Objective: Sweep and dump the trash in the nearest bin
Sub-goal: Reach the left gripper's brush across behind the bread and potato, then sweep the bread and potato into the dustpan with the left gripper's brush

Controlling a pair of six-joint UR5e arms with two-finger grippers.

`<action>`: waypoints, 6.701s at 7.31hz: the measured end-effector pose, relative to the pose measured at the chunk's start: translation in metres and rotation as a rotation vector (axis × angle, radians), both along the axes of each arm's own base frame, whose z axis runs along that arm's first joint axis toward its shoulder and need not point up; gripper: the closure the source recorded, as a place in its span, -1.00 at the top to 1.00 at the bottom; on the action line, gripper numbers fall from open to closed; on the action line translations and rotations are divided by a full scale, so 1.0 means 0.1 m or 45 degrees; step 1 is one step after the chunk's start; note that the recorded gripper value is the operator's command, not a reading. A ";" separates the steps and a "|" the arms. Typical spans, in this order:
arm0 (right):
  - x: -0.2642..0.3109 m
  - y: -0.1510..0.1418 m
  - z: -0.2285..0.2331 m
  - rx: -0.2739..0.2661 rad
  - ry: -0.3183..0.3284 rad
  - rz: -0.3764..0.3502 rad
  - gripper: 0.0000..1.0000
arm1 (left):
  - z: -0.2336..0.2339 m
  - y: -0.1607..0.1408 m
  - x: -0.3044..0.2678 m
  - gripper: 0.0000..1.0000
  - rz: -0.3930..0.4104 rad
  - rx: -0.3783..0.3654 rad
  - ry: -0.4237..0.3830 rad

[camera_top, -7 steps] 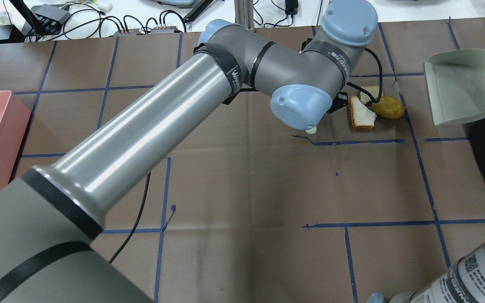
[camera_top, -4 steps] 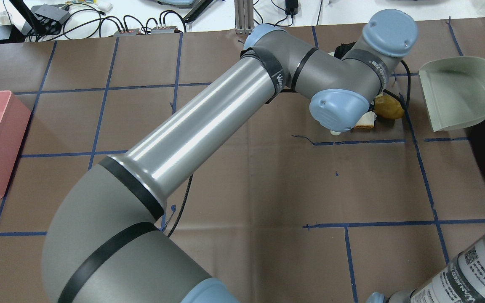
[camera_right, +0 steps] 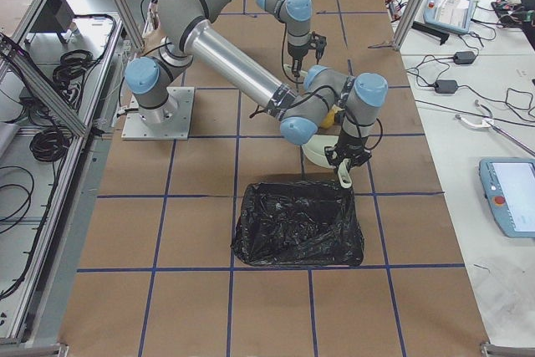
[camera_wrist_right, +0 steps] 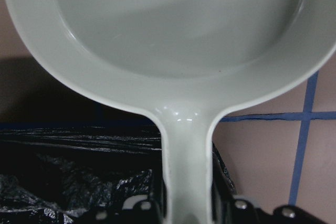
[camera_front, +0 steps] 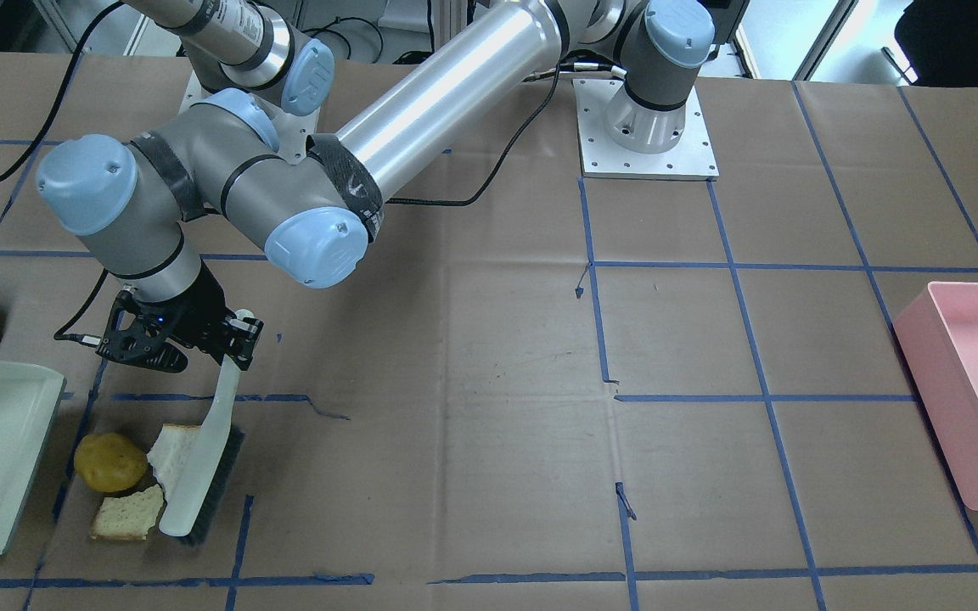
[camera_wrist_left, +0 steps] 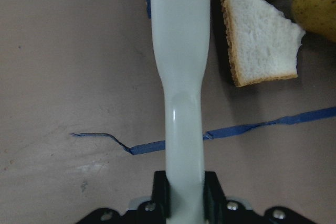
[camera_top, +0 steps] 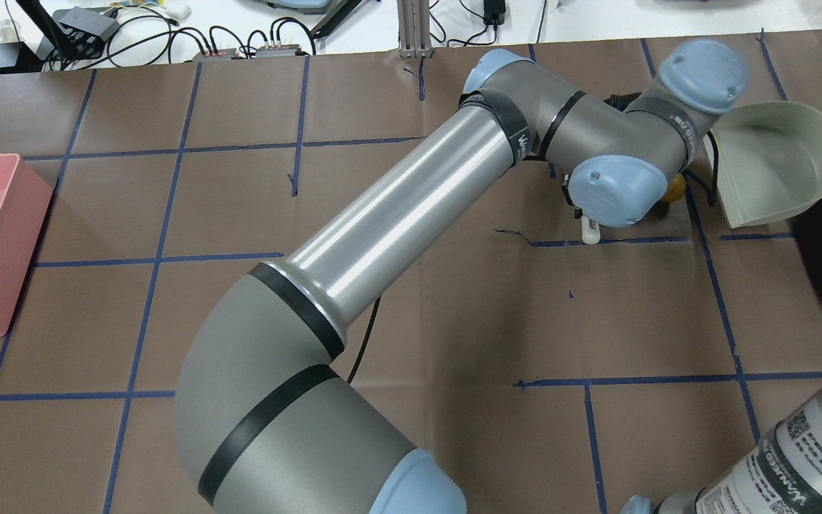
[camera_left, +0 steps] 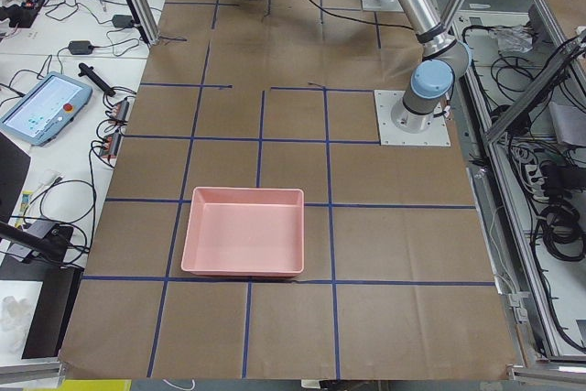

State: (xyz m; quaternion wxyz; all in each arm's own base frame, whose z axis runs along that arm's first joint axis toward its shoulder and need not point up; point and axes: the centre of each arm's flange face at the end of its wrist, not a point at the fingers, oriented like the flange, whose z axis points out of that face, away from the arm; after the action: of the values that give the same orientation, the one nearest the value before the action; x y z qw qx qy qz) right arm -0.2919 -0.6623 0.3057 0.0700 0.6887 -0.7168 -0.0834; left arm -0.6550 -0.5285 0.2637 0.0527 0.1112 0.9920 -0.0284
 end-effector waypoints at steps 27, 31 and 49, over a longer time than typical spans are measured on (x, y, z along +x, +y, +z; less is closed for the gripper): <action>0.48 0.06 -0.55 -0.091 -0.114 0.066 -1.00 | 0.10 0.02 -0.46 -1.00 0.192 0.140 0.508; 0.49 0.06 -0.55 -0.092 -0.119 0.068 -1.00 | -0.05 -0.09 -0.34 -1.00 0.214 0.058 0.362; 0.51 0.07 -0.57 -0.107 -0.155 0.066 -1.00 | 0.23 0.19 -0.01 -1.00 0.229 0.217 0.404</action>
State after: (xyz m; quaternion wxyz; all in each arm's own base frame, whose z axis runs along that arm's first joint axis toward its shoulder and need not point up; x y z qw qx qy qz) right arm -0.2407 -0.6557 0.2486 0.0573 0.7074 -0.7044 -0.0095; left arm -0.6564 -0.5098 0.2867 -0.1115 0.0204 0.9926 0.0434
